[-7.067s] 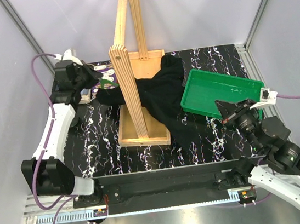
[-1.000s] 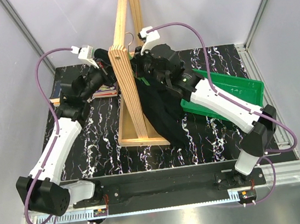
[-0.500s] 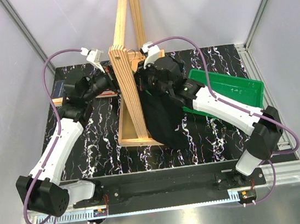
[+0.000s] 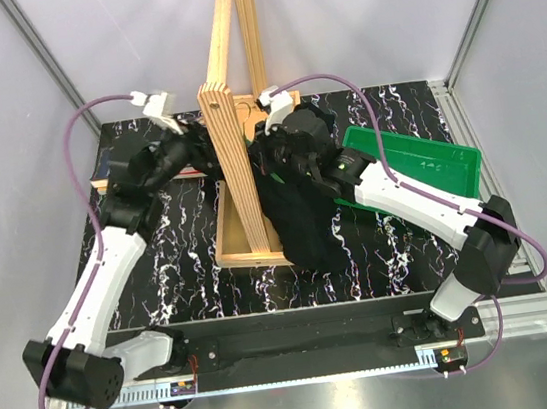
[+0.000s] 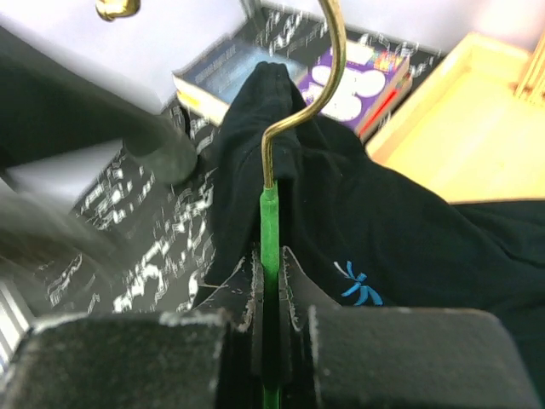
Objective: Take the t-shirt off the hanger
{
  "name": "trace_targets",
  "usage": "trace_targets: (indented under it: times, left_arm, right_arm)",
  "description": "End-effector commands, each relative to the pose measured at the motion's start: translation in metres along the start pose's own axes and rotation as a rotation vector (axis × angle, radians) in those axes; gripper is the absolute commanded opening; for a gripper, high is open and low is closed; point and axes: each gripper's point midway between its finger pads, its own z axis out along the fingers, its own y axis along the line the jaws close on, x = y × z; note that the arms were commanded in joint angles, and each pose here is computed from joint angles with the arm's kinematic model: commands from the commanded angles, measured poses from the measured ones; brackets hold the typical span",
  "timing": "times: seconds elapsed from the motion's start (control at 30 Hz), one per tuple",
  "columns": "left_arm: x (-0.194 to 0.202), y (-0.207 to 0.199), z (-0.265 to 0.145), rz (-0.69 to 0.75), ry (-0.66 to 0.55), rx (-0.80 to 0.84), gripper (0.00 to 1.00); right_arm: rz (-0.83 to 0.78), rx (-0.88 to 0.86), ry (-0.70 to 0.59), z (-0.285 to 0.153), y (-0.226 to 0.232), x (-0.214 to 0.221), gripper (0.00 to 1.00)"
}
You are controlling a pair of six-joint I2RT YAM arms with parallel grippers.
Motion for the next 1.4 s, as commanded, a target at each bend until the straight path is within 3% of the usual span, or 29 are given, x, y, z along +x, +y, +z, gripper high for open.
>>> trace_targets:
  times: [0.0, 0.13, 0.33, 0.77, 0.87, 1.0, 1.13, 1.37]
  left_arm:
    - [-0.056, 0.012, -0.029, 0.017, -0.229, -0.095, 0.62]
    - [-0.062, 0.006, -0.030, 0.046, -0.242, -0.053, 0.65]
    - [-0.056, -0.009, -0.022, 0.038, -0.209, 0.063, 0.61]
    - [-0.044, 0.015, -0.008, -0.048, -0.133, 0.009, 0.58]
    - [-0.043, 0.022, -0.006, -0.069, -0.129, 0.001, 0.54]
    - [-0.038, 0.022, -0.001, -0.104, -0.103, 0.034, 0.37]
    - [-0.034, 0.026, 0.003, -0.130, -0.080, 0.038, 0.31]
    - [-0.030, 0.016, 0.007, -0.145, -0.054, 0.119, 0.39]
  right_arm:
    - [-0.029, -0.102, -0.031, -0.017, 0.019, -0.025, 0.00]
    - [-0.049, -0.157, 0.009, -0.012, 0.019, -0.023, 0.00]
    - [-0.014, -0.307, 0.097, -0.002, 0.030, -0.019, 0.00]
    - [0.003, -0.504, 0.168, -0.002, 0.063, -0.021, 0.00]
    - [0.010, -0.525, 0.172, -0.002, 0.068, -0.021, 0.00]
    - [0.008, -0.514, 0.162, -0.001, 0.066, -0.024, 0.00]
    - [0.007, -0.516, 0.143, -0.001, 0.068, -0.031, 0.00]
    - [0.013, -0.534, 0.137, 0.000, 0.072, -0.036, 0.00]
